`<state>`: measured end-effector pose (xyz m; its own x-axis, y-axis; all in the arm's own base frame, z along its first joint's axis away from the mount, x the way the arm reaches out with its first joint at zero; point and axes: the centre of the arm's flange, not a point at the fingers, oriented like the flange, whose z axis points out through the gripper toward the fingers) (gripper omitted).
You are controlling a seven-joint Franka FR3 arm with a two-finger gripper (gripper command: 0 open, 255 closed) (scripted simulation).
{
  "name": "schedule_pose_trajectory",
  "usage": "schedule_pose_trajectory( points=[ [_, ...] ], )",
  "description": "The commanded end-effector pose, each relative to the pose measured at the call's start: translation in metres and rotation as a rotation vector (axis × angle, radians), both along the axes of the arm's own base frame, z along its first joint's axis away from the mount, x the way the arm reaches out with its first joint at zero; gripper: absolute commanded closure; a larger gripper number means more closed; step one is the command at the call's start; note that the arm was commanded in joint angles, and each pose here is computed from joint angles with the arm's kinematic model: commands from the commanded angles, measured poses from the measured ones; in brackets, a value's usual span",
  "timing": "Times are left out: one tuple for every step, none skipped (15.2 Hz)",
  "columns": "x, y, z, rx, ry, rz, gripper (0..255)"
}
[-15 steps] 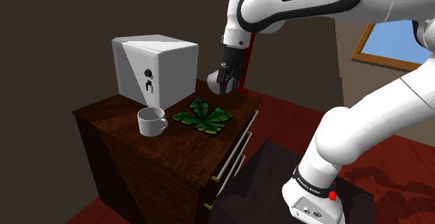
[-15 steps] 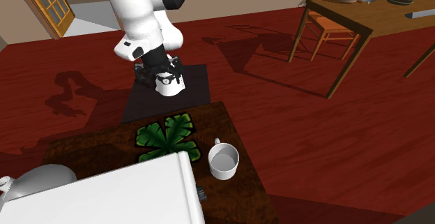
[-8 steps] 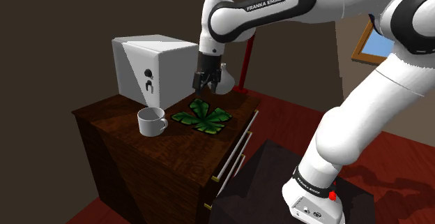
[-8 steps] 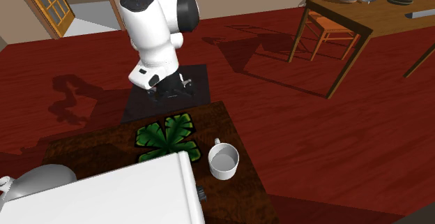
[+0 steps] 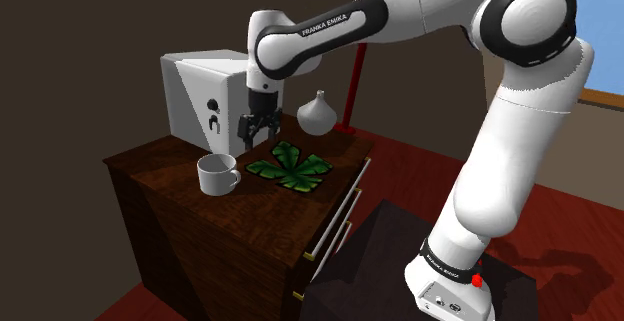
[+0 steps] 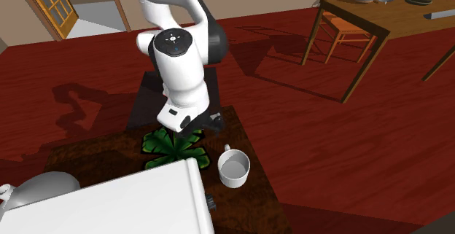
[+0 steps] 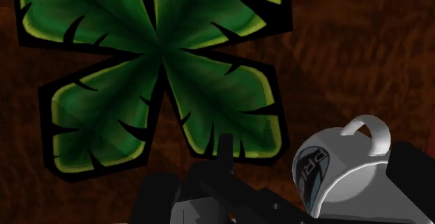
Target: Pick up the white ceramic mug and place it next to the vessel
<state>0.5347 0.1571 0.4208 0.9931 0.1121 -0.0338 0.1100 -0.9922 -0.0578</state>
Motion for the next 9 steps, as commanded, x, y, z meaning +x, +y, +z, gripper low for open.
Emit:
schedule_pose_trajectory(
  points=[
    [0.019, 0.011, -0.011, -0.001, -0.003, 0.002, 0],
    [0.029, 0.017, -0.016, -0.002, -0.005, 0.004, 0],
    [0.040, 0.023, -0.022, -0.003, -0.006, 0.005, 0],
    [0.050, 0.029, -0.027, -0.004, -0.007, 0.006, 0],
    [0.060, 0.035, -0.033, -0.004, -0.009, 0.008, 0],
    [0.070, 0.041, -0.039, -0.005, -0.010, 0.009, 0],
    [0.078, 0.046, -0.043, -0.006, -0.011, 0.010, 0],
    [0.078, 0.047, -0.048, -0.006, -0.011, 0.010, 0],
    [0.078, 0.047, -0.054, -0.006, -0.011, 0.010, 0]
  ],
)
